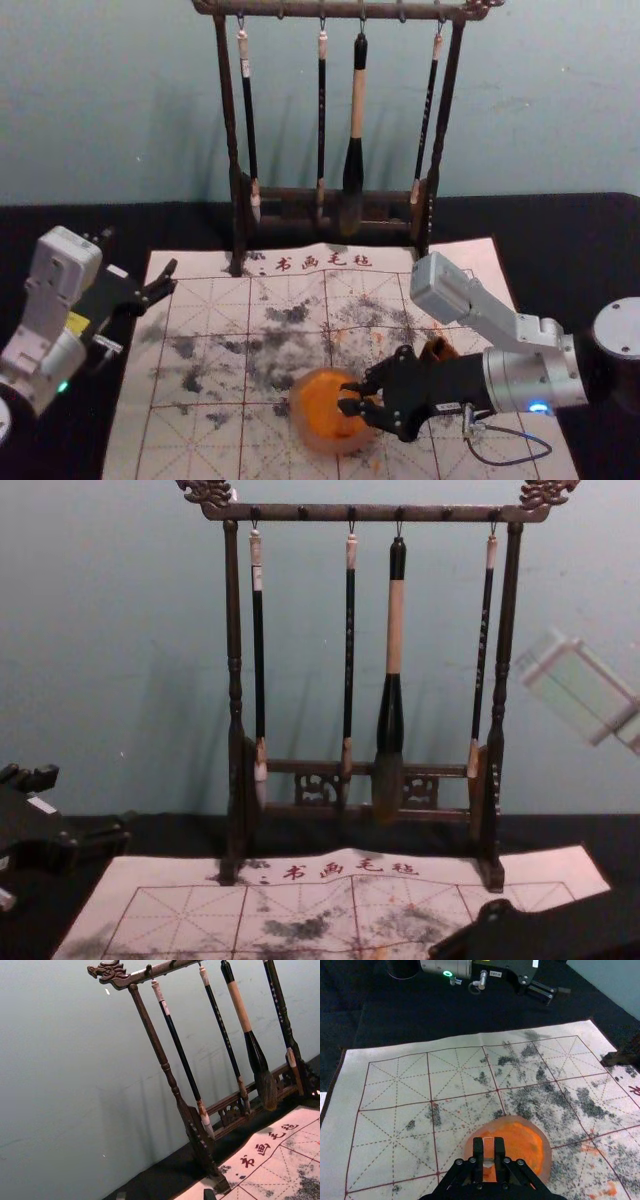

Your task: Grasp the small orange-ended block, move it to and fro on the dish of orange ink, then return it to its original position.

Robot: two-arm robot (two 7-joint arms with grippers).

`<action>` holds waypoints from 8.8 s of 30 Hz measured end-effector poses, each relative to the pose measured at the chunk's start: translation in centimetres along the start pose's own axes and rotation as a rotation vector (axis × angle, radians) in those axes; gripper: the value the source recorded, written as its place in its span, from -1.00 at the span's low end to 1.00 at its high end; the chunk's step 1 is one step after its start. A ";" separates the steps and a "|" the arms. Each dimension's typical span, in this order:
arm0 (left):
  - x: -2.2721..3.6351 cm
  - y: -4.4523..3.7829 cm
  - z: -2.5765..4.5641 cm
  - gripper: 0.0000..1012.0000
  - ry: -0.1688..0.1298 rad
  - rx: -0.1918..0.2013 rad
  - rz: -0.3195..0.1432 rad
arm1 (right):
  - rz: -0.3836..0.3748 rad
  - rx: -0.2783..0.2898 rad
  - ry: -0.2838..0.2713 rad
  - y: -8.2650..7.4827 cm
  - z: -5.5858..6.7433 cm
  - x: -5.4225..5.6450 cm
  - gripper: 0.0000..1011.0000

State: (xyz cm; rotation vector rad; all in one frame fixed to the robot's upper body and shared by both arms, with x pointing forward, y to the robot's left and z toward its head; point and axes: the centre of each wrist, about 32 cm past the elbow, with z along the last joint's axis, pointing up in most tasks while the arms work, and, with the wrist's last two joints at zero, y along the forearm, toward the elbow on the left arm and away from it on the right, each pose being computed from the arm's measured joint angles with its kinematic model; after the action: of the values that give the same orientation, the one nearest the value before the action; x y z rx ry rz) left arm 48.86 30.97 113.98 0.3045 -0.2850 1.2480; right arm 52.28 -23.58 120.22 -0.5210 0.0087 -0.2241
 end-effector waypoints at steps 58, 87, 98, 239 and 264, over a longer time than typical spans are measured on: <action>0.00 0.00 0.00 0.98 0.000 0.000 0.000 | -0.032 0.008 0.007 -0.5 0.2 0.8 -0.83; 0.00 0.00 0.00 0.98 0.000 0.000 0.000 | -0.240 0.043 0.082 -5.7 -0.5 1.7 -0.83; 0.00 0.00 0.00 0.98 0.000 0.000 0.000 | -0.338 0.046 0.097 -8.5 -1.3 2.1 -0.83; 0.00 0.00 0.00 0.98 0.000 0.000 0.000 | -0.275 -0.035 0.168 -6.1 -4.1 2.1 0.98; 0.00 0.00 0.00 0.98 0.000 0.000 0.000 | -1.000 0.274 0.108 -4.5 -7.9 -3.3 0.98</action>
State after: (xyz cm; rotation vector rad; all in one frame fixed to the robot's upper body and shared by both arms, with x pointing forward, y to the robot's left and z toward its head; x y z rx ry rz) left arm 48.86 30.97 113.98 0.3045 -0.2851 1.2479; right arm 47.59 -30.60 115.45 -0.1994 -0.1790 -1.2127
